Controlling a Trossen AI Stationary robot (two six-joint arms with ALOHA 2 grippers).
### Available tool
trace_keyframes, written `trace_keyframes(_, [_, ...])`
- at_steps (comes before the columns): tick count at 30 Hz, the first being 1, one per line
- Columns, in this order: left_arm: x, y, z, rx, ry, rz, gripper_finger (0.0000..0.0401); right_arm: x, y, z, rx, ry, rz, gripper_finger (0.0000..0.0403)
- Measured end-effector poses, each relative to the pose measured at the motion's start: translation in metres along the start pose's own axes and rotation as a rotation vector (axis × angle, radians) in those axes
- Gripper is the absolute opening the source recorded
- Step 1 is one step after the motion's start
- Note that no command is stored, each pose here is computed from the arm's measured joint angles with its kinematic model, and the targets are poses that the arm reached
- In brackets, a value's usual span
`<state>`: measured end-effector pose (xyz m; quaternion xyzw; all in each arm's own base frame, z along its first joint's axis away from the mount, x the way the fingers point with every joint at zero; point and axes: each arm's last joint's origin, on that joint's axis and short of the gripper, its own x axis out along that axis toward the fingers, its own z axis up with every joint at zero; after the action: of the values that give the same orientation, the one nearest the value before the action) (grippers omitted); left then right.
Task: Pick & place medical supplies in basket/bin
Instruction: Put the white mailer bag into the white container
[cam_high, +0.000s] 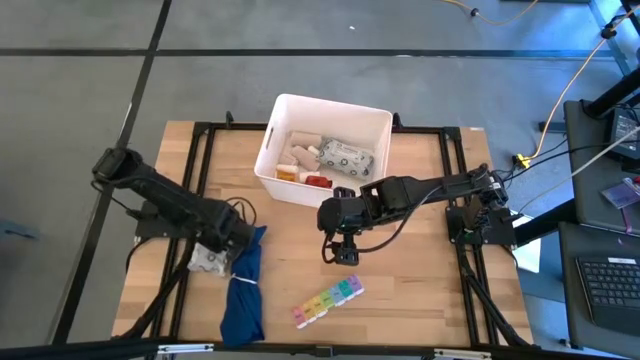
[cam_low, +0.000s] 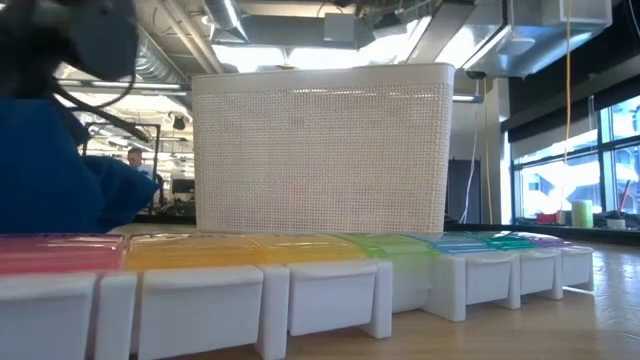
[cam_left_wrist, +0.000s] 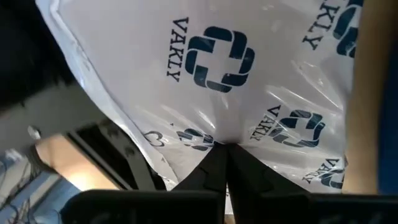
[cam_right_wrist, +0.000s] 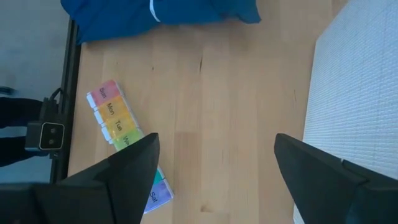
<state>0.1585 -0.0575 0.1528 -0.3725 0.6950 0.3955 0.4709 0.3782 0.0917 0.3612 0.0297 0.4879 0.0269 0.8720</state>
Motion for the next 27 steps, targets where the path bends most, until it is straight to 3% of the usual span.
trace_keyframes(9, [-0.008, 0.003, 0.027, 0.194, -0.054, -0.021, 0.0003, 0.0, 0.0, 0.0, 0.004, 0.0, 0.0, 0.0319])
trace_keyframes(12, [-0.016, 0.001, 0.035, 0.287, -0.202, 0.012, 0.0002, 0.0, 0.0, 0.0, 0.004, -0.002, 0.0, 0.0319])
trace_keyframes(17, [-0.032, -0.019, 0.049, 0.555, -0.588, 0.026, 0.0002, 0.0, 0.0, 0.001, 0.026, -0.008, 0.002, 0.0319])
trace_keyframes(22, [-0.038, -0.047, 0.06, 0.745, -0.7, -0.139, 0.0002, -0.001, 0.0, 0.001, 0.112, -0.013, 0.005, 0.0319])
trace_keyframes(27, [-0.028, -0.069, 0.064, 0.91, -0.743, -0.14, 0.0003, 0.008, 0.005, -0.004, 0.257, 0.0, 0.002, 0.0319])
